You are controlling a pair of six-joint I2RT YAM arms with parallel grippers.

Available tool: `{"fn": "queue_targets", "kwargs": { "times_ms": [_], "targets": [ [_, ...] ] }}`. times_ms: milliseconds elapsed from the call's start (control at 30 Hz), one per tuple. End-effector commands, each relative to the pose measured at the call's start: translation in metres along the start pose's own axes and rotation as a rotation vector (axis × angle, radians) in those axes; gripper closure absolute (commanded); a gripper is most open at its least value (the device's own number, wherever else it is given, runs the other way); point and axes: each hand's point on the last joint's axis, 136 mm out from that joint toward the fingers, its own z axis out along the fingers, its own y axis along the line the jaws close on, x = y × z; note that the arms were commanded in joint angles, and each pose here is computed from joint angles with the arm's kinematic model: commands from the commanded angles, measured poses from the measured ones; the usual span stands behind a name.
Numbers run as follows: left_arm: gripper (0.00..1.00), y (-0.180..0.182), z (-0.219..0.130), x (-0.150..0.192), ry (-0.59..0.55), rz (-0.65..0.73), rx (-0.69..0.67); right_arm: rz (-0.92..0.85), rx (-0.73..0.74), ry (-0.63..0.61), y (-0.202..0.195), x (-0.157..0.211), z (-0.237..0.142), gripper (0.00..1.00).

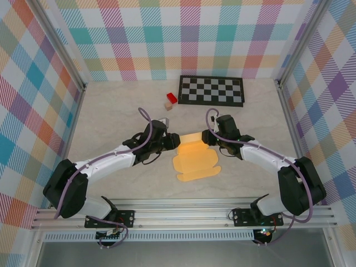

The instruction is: Fold the paper box

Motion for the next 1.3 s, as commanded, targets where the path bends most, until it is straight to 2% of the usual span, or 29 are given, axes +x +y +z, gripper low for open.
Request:
{"fn": "queue_targets", "kwargs": {
  "times_ms": [0, 233, 467, 567, 900, 1133, 1267],
  "targets": [
    [0.62, -0.001, 0.006, 0.005, 0.000, -0.049, 0.036, 0.015, 0.054, 0.094, -0.017, 0.031, 0.001, 0.65],
    [0.64, -0.003, 0.020, 0.011, -0.002, -0.089, 0.063, 0.016, 0.056, 0.106, -0.018, 0.036, 0.001, 0.66],
    [0.80, -0.001, 0.027, 0.018, 0.002, -0.079, 0.041, 0.018, 0.052, 0.122, -0.020, 0.046, -0.001, 0.68],
    [0.84, 0.008, 0.030, 0.023, 0.004, -0.070, 0.008, 0.012, 0.054, 0.131, -0.022, 0.051, -0.001, 0.70],
    [0.89, 0.039, 0.045, 0.040, 0.041, -0.028, -0.108, 0.007, 0.085, 0.171, -0.033, 0.068, 0.002, 0.71],
    [0.90, 0.042, 0.047, 0.031, 0.039, 0.005, -0.140, 0.019, 0.063, 0.150, -0.023, 0.053, -0.004, 0.71],
    [0.90, 0.038, 0.046, 0.024, 0.036, 0.031, -0.148, 0.034, 0.075, 0.138, -0.019, 0.036, -0.010, 0.67]
  ]
}}
